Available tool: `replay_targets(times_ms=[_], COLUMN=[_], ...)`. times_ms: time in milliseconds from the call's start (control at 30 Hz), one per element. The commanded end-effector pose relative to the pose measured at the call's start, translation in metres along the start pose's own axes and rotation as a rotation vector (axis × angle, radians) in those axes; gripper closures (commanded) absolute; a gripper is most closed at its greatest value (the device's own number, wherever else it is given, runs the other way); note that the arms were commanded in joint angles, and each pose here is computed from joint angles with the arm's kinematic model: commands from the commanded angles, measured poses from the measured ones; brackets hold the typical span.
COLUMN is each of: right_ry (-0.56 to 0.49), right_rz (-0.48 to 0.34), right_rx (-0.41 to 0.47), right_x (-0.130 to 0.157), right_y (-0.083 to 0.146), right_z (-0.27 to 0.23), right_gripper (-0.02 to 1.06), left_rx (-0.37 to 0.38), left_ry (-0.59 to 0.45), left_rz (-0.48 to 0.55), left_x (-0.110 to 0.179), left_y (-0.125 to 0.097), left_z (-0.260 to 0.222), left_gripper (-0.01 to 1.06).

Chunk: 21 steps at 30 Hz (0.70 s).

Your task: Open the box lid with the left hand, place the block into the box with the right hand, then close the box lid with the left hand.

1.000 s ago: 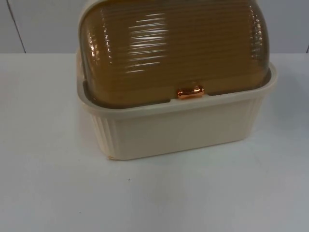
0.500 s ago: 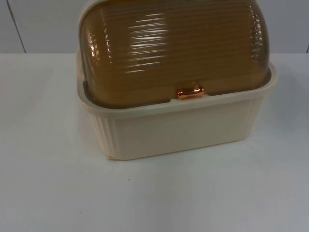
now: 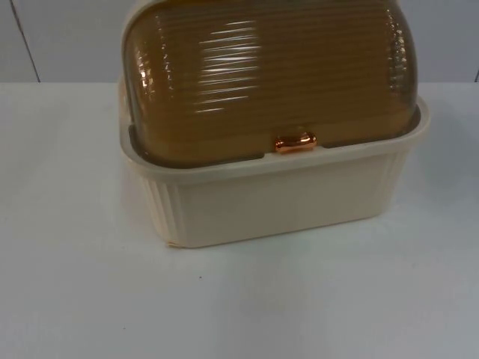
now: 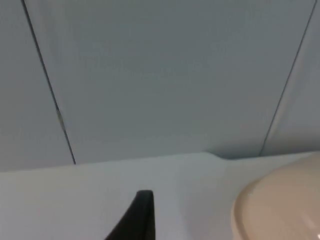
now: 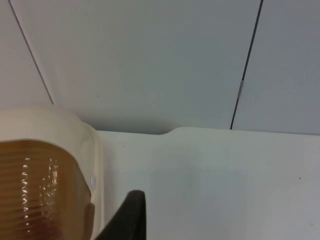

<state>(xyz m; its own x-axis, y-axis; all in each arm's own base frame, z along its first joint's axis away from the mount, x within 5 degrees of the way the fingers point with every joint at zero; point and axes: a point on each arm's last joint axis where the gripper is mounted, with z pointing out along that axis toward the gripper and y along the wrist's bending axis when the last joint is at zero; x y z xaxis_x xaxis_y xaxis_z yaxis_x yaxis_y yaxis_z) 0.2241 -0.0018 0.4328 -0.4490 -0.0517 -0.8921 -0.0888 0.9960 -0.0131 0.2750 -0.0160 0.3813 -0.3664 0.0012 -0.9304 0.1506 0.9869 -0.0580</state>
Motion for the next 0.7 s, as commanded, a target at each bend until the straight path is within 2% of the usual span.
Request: replay_targets(times_ms=[0,67,167,233,333,433,533,667], right_ry=[-0.041,-0.049,-0.065,-0.038,0.023,0.023,-0.038,-0.105], right_rz=[-0.002,0.002,0.002,0.002,0.0,-0.004,0.0,-0.003], right_rx=[0.005,0.006,0.01,0.004,-0.011,-0.016,-0.01,-0.008], right_x=[-0.005,-0.005,-0.007,-0.004,0.002,0.003,0.003,0.005], right_y=[0.0,0.0,0.0,0.001,0.002,0.005,0.008,0.013], right_z=[-0.004,-0.004,-0.004,-0.004,-0.009,-0.021,-0.051,-0.084], right_gripper=[0.0,0.0,0.0,0.0,0.0,0.0,0.0,0.0], left_rx=[-0.001,-0.002,-0.019,-0.022,-0.015,-0.018,-0.039,-0.019], left_ry=[-0.053,-0.073,-0.184,-0.252,-0.276,-0.31,-0.352,-0.325], left_rz=[-0.002,0.001,0.008,0.014,0.038,0.086,0.146,0.163], left_x=[-0.008,-0.01,-0.023,-0.03,-0.033,-0.034,-0.033,-0.027], left_y=[-0.002,-0.003,-0.006,-0.008,-0.012,-0.017,-0.02,-0.025], left_z=[-0.012,-0.018,-0.044,-0.065,-0.085,-0.113,-0.14,-0.159], left_gripper=[0.0,0.0,0.0,0.0,0.0,0.0,0.0,0.0])
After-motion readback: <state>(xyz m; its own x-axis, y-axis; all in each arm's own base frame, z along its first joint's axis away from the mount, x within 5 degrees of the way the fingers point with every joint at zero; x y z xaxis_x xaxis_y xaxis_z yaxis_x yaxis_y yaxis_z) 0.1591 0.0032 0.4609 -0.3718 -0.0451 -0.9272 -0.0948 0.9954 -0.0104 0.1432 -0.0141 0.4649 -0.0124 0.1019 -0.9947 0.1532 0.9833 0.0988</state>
